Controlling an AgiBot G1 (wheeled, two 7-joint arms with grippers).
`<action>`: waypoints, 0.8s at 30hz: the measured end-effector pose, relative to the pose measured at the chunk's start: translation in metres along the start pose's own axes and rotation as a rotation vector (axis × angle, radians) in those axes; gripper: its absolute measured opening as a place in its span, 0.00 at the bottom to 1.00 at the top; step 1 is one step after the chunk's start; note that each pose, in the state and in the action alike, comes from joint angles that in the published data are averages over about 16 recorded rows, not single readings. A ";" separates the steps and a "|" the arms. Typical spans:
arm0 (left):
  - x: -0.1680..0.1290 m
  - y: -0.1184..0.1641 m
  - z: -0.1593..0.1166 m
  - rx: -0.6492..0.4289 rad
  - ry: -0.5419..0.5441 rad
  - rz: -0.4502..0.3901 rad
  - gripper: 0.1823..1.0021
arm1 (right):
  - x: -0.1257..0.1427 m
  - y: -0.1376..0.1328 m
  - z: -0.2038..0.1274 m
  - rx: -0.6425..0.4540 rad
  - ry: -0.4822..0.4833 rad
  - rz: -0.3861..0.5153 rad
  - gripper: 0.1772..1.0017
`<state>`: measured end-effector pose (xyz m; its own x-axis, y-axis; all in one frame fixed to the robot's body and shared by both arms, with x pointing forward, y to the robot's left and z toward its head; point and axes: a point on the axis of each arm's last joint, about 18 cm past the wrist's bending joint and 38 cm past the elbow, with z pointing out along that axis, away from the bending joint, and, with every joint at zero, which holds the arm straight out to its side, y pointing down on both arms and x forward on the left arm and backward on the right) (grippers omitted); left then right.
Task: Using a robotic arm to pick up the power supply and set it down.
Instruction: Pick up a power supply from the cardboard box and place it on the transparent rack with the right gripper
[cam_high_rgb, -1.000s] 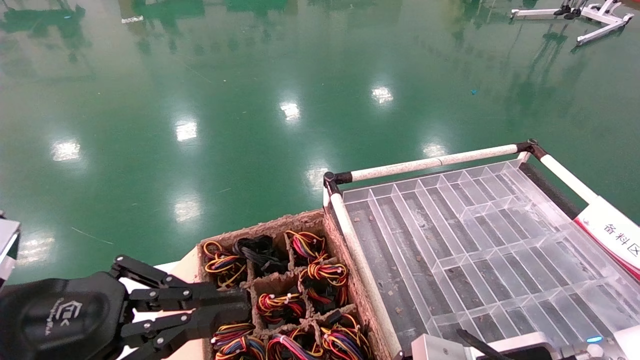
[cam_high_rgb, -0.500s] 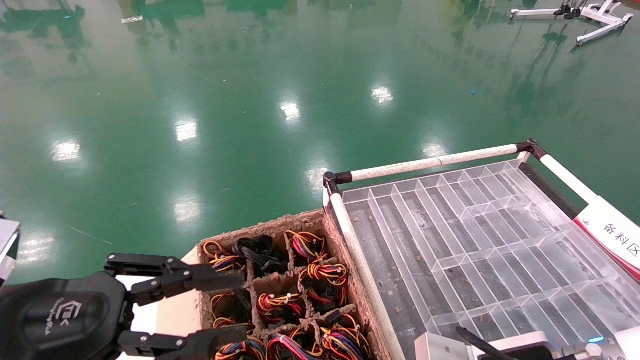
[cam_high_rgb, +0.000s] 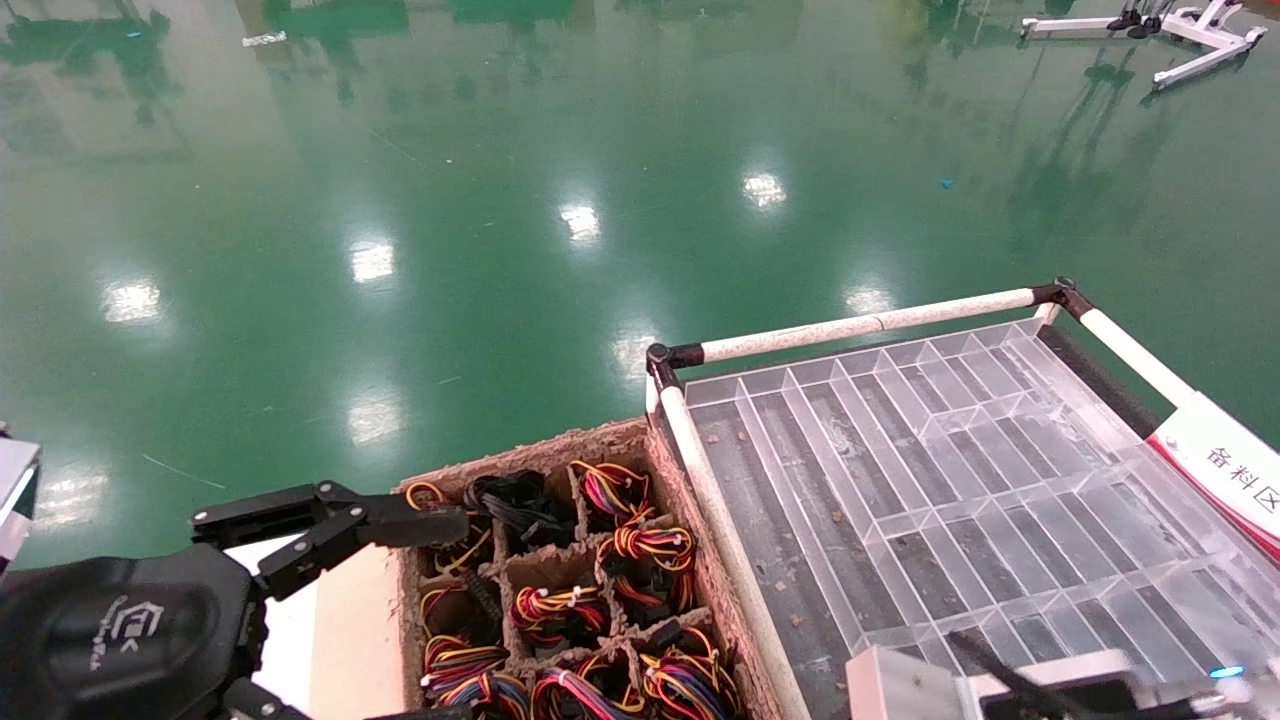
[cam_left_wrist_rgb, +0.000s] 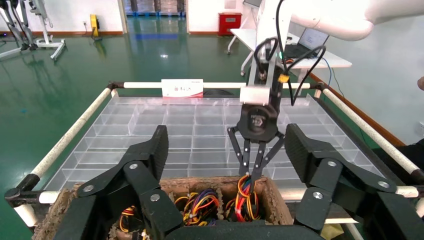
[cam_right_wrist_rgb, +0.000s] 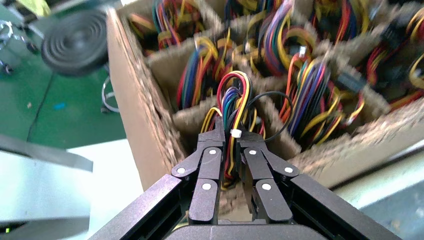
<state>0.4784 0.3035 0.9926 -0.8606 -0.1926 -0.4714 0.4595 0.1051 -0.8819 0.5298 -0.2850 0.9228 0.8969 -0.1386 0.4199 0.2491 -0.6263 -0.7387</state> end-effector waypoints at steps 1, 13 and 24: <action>0.000 0.000 0.000 0.000 0.000 0.000 0.70 | 0.000 -0.003 -0.003 0.015 0.002 -0.004 0.06; 0.000 0.000 0.000 0.000 0.000 0.000 0.92 | 0.015 -0.059 -0.056 0.232 0.111 -0.087 0.04; 0.000 0.000 0.000 0.000 0.000 0.000 0.99 | 0.052 -0.119 -0.111 0.379 0.254 -0.194 0.03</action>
<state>0.4784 0.3035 0.9926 -0.8606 -0.1926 -0.4714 0.4595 0.1051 -0.8819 0.5065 -0.3030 1.0911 0.7152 -0.2594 0.6490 0.5603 -0.3423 -0.7542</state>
